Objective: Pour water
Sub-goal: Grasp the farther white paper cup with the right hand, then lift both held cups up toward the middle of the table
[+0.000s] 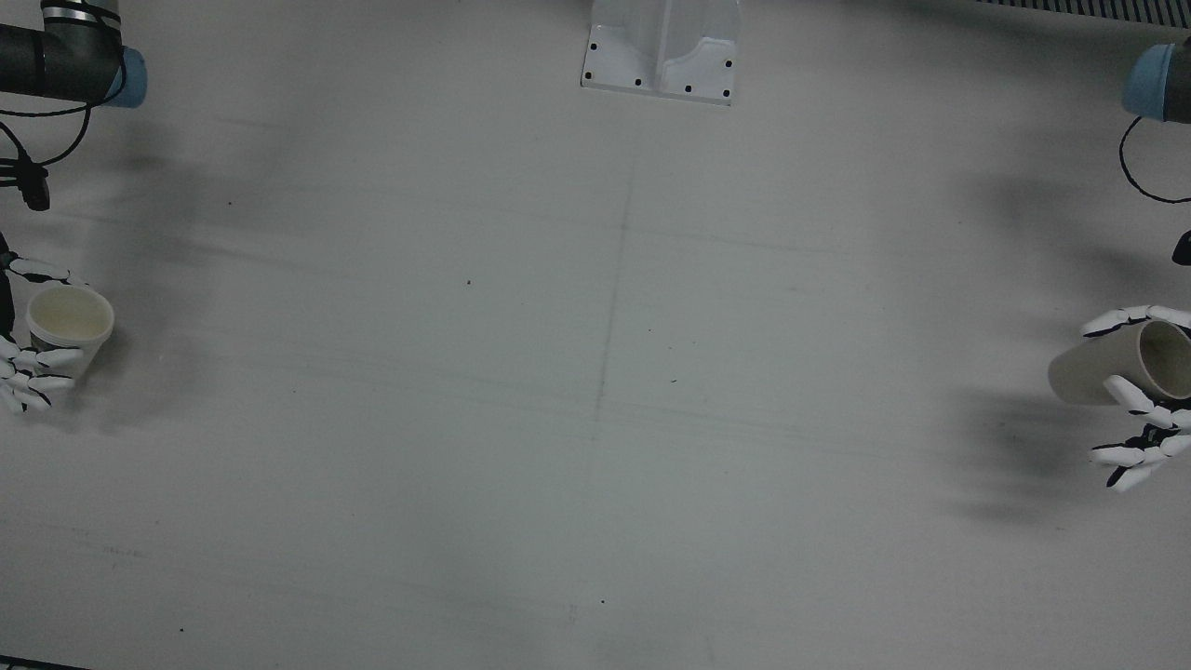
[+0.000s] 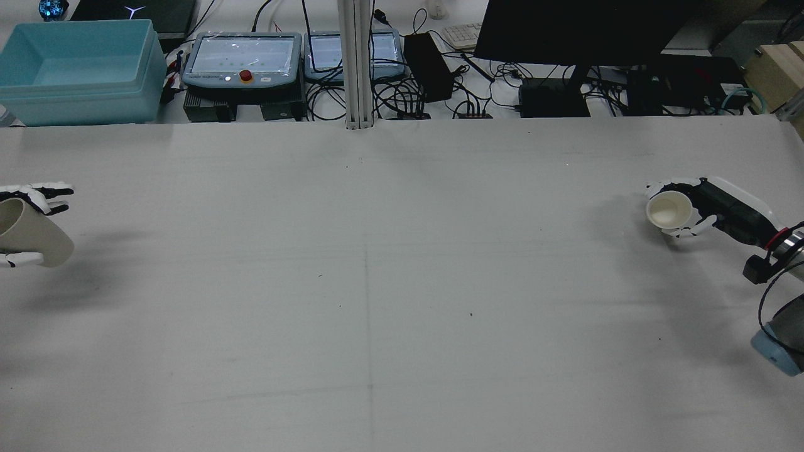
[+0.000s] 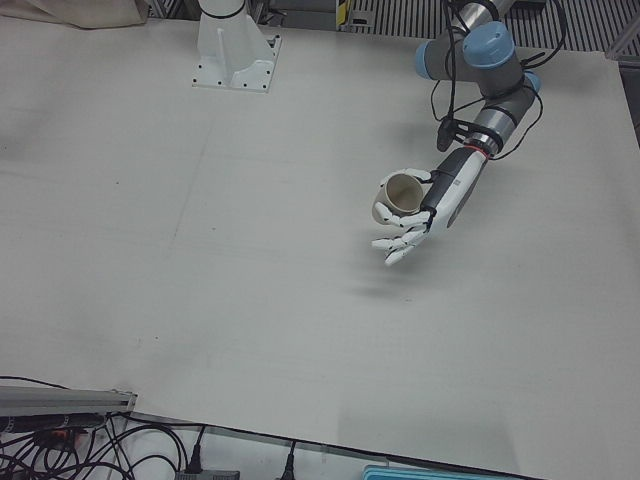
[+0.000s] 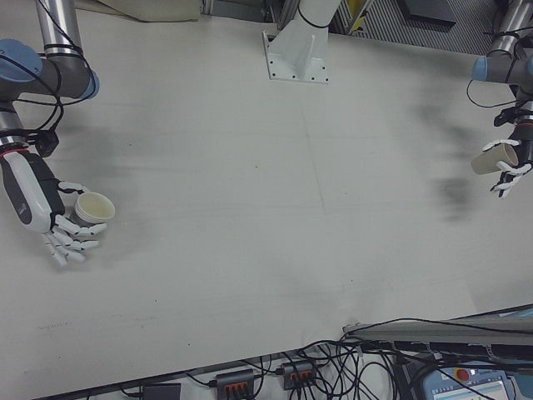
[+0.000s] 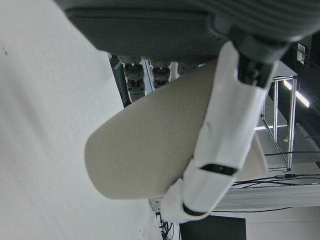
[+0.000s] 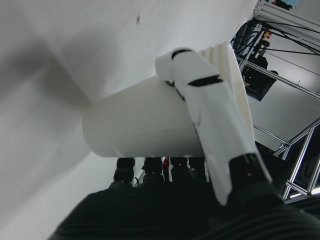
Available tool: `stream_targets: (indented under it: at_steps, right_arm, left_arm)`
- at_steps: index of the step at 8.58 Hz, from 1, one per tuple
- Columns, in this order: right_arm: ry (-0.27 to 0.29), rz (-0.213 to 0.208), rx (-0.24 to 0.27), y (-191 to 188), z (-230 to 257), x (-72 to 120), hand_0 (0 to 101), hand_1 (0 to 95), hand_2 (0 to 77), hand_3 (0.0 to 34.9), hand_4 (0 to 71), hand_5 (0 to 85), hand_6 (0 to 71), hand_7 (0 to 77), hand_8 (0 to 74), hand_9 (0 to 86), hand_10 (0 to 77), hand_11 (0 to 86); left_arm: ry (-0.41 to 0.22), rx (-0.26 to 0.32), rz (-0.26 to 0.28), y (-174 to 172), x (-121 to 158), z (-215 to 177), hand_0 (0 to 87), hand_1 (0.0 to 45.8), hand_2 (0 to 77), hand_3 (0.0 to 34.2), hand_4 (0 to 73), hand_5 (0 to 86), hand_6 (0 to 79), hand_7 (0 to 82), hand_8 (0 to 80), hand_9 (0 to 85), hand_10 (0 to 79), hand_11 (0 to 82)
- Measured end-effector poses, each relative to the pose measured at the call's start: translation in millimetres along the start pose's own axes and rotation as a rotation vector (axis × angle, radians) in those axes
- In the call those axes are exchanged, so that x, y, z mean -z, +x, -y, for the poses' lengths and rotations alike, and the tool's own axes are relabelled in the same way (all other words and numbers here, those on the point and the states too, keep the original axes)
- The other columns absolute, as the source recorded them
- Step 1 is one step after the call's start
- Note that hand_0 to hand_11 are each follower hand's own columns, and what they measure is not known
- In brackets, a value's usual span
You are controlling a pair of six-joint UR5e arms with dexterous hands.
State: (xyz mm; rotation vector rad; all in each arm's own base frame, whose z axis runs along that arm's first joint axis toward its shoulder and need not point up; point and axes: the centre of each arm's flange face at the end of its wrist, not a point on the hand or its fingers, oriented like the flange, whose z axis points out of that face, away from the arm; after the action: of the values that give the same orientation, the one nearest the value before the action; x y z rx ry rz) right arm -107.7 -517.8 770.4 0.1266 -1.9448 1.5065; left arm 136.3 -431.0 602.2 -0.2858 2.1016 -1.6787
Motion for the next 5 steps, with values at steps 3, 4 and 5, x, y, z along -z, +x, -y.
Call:
stream_targets:
  at_steps: [3,4,5]
  right_arm:
    - [-0.006,-0.018,0.029,-22,-55,-9.7,80,23.5,31.1,0.8,22.4,42.5,36.5,47.5,33.3,37.6,24.0,30.5]
    - [-0.018,0.007,0.015,-37,-67,-2.5,81,17.5,32.7,1.0,24.0,47.5,40.4,52.9,34.4,46.9,28.9,36.0]
    - [-0.020,0.061,-0.041,-58,-85,1.6,81,17.5,32.7,0.5,24.5,54.5,42.0,64.9,36.0,45.8,32.2,43.6]
  left_arm:
    - [0.000,0.000,-0.001,0,1,0,80.5,24.0,27.8,0.0,50.7,36.5,22.4,22.9,10.4,10.9,9.3,18.5]
    - [-0.006,0.001,0.001,1,0,-3,80.5,24.0,27.8,0.0,50.7,36.5,23.5,22.9,10.4,10.9,9.3,18.0]
    - [-0.011,-0.002,0.007,1,-1,-12,80.4,24.0,27.8,0.0,50.7,36.5,23.5,22.9,10.4,10.9,9.3,18.0]
